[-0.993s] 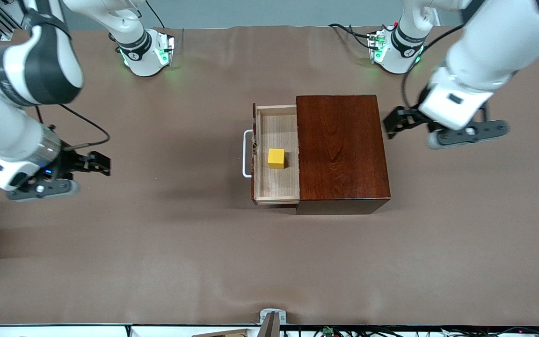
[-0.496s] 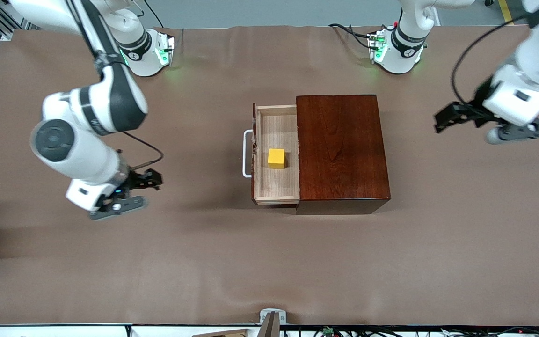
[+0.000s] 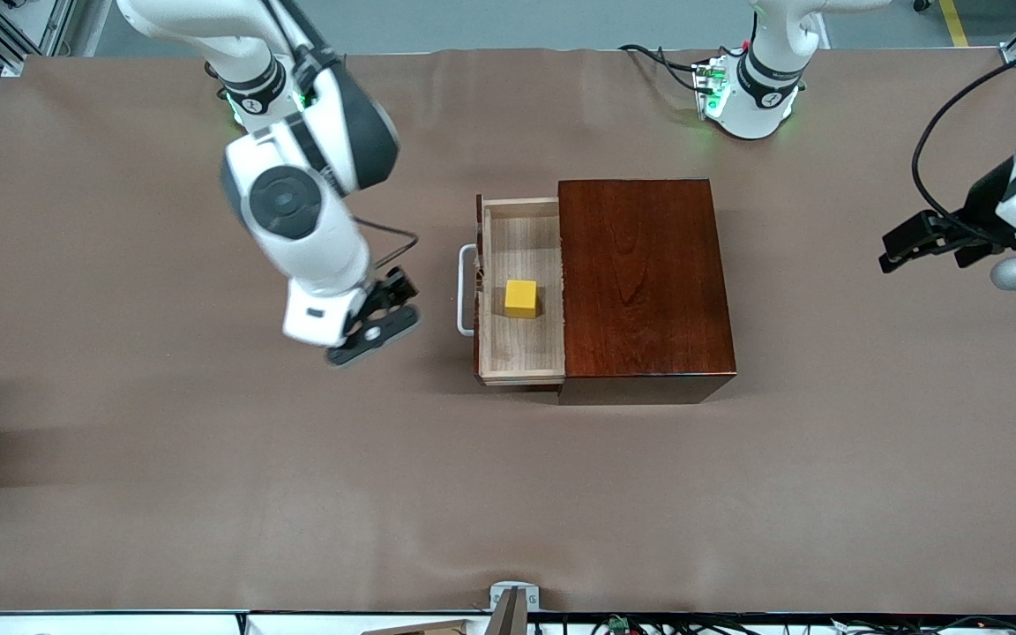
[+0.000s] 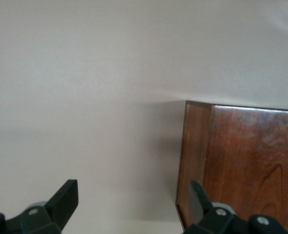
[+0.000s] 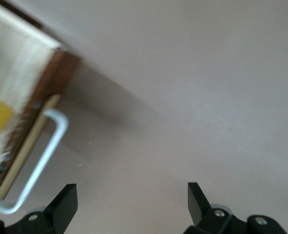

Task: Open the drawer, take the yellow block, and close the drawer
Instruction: 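Move the right gripper over the yellow cube in the drawer, then lower the right gripper and grasp the yellow cube, then lift the cube out with the right gripper while the left gripper approaches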

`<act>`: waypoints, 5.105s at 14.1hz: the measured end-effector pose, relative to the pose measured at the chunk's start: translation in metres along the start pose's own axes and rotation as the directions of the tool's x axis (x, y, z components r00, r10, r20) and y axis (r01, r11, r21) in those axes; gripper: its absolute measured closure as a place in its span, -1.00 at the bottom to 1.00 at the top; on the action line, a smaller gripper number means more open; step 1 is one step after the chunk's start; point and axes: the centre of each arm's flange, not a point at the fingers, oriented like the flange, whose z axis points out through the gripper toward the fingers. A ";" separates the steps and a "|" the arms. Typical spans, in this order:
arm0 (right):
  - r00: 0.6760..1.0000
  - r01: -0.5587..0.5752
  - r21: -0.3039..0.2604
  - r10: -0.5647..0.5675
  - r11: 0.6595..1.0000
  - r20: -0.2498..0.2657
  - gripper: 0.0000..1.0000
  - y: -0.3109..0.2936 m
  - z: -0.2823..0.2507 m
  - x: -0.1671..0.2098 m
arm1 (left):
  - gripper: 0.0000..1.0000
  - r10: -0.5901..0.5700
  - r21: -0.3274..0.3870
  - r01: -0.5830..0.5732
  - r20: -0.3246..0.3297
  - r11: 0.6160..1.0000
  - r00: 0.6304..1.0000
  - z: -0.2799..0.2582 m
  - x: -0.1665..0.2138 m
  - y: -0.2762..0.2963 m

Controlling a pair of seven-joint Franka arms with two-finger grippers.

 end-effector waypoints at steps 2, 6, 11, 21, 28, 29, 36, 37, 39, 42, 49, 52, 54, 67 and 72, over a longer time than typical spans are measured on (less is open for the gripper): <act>0.993 0.119 0.007 -0.119 0.993 -0.007 -1.00 -0.019 -0.005 0.001 | -1.00 0.005 -0.003 -0.005 -0.016 1.000 1.000 0.004 0.005 0.004; 0.960 0.279 0.031 -0.279 0.960 -0.009 -1.00 -0.054 -0.011 -0.001 | -1.00 0.014 -0.004 -0.014 -0.020 1.000 1.000 0.005 0.005 0.009; 0.914 0.396 0.010 -0.394 0.918 -0.097 -1.00 -0.092 -0.013 0.008 | -1.00 0.011 -0.005 -0.011 -0.025 1.000 1.000 0.008 0.008 0.008; 0.618 0.776 -0.095 -0.781 0.624 -0.089 -1.00 -0.173 0.072 0.029 | -1.00 0.089 -0.003 -0.089 -0.038 0.996 0.995 0.012 0.013 0.004; 0.590 0.797 -0.105 -0.804 0.595 -0.074 -1.00 -0.198 0.096 0.037 | -1.00 0.089 -0.003 -0.089 -0.038 0.996 0.995 0.012 0.013 0.004; 0.591 0.796 -0.107 -0.803 0.596 -0.075 -1.00 -0.198 0.100 0.038 | -1.00 0.089 -0.003 -0.089 -0.037 0.996 0.995 0.012 0.013 0.004; 0.583 0.801 -0.118 -0.809 0.587 -0.068 -1.00 -0.202 0.102 0.038 | -1.00 0.089 -0.003 -0.089 -0.036 0.996 0.995 0.013 0.013 0.004; 0.585 0.800 -0.118 -0.808 0.589 -0.068 -1.00 -0.203 0.103 0.038 | -1.00 0.089 -0.003 -0.089 -0.036 0.996 0.995 0.013 0.013 0.004; 0.593 0.794 -0.117 -0.802 0.597 -0.068 -1.00 -0.203 0.103 0.038 | -1.00 0.089 -0.003 -0.089 -0.035 0.996 0.995 0.013 0.013 0.004; 0.596 0.792 -0.116 -0.800 0.600 -0.067 -0.62 -0.203 0.105 0.038 | -1.00 0.089 -0.003 -0.089 -0.032 0.996 0.996 0.015 0.014 0.004; 0.601 0.787 -0.123 -0.797 0.604 -0.070 -0.11 -0.200 0.102 0.041 | -1.00 0.089 -0.003 -0.089 -0.031 0.996 0.996 0.016 0.014 0.004; 0.611 0.778 -0.130 -0.789 0.614 -0.069 -0.11 -0.190 0.092 0.045 | -1.00 0.089 -0.003 -0.089 -0.031 0.996 0.996 0.016 0.014 0.004; 0.625 0.767 -0.131 -0.778 0.628 -0.065 -0.11 -0.177 0.081 0.047 | -1.00 0.089 -0.003 -0.089 -0.031 0.996 0.996 0.016 0.014 0.004; 0.712 0.680 -0.102 -0.687 0.726 -0.145 -0.11 -0.144 0.030 0.051 | -1.00 0.089 -0.003 -0.089 -0.030 0.996 0.996 0.016 0.014 0.004; 0.803 0.568 -0.045 -0.565 0.822 -0.188 -0.11 -0.070 -0.013 0.046 | -1.00 0.093 -0.003 -0.093 -0.030 0.996 0.995 0.017 0.014 0.007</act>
